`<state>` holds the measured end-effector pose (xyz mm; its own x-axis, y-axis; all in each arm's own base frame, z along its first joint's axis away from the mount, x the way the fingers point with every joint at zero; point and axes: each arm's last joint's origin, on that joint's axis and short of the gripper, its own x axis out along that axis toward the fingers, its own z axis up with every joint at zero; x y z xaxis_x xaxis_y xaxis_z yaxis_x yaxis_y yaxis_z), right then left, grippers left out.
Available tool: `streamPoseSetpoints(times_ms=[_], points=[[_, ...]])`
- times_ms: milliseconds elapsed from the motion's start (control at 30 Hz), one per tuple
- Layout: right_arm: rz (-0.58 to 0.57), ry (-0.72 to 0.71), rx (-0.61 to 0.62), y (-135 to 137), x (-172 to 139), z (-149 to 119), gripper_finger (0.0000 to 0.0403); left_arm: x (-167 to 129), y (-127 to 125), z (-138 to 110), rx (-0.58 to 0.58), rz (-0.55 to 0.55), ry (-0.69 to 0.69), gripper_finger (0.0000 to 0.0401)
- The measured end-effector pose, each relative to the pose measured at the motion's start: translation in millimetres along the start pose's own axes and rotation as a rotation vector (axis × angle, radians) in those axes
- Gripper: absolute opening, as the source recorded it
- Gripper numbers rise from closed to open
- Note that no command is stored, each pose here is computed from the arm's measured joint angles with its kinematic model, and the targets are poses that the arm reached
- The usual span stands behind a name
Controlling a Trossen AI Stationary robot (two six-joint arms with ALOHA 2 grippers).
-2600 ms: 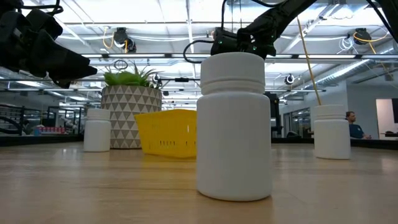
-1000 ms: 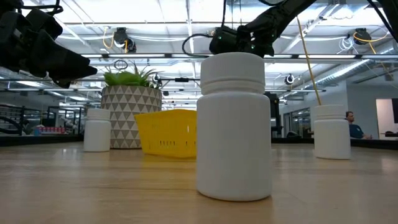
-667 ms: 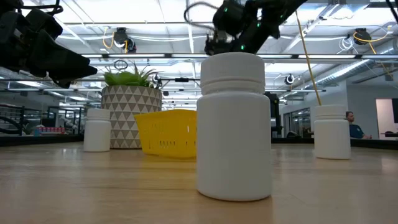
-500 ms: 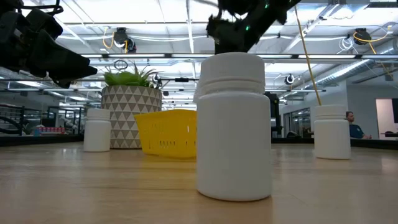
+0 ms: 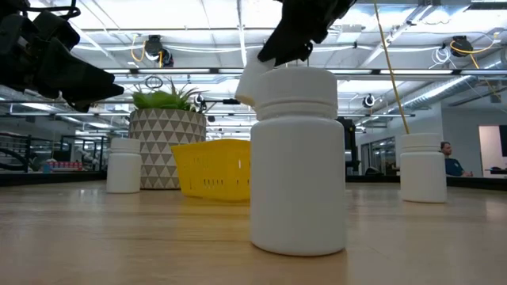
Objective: Pick and place pill bottles into a basket
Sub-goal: Put the white pill bottle into the yellow basket
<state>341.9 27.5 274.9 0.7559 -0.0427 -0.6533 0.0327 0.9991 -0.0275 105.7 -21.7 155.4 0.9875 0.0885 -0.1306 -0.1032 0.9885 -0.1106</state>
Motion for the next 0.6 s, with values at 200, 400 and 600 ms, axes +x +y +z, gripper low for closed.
streamPoseSetpoints(times_ms=[200,400,600], points=[[0.017,0.049,0.005,7.1,10.3,-6.4,0.0143,0.0,0.0,0.1,0.0,0.001,-0.001,0.0186],[0.04,0.132,0.008,9.7,36.8,-19.2,0.0143,0.0,0.0,0.3,0.002,0.001,-0.004,0.0186],[0.051,0.192,0.013,7.1,57.2,-29.7,0.0143,0.1,0.0,0.0,0.004,0.001,-0.001,0.0186]])
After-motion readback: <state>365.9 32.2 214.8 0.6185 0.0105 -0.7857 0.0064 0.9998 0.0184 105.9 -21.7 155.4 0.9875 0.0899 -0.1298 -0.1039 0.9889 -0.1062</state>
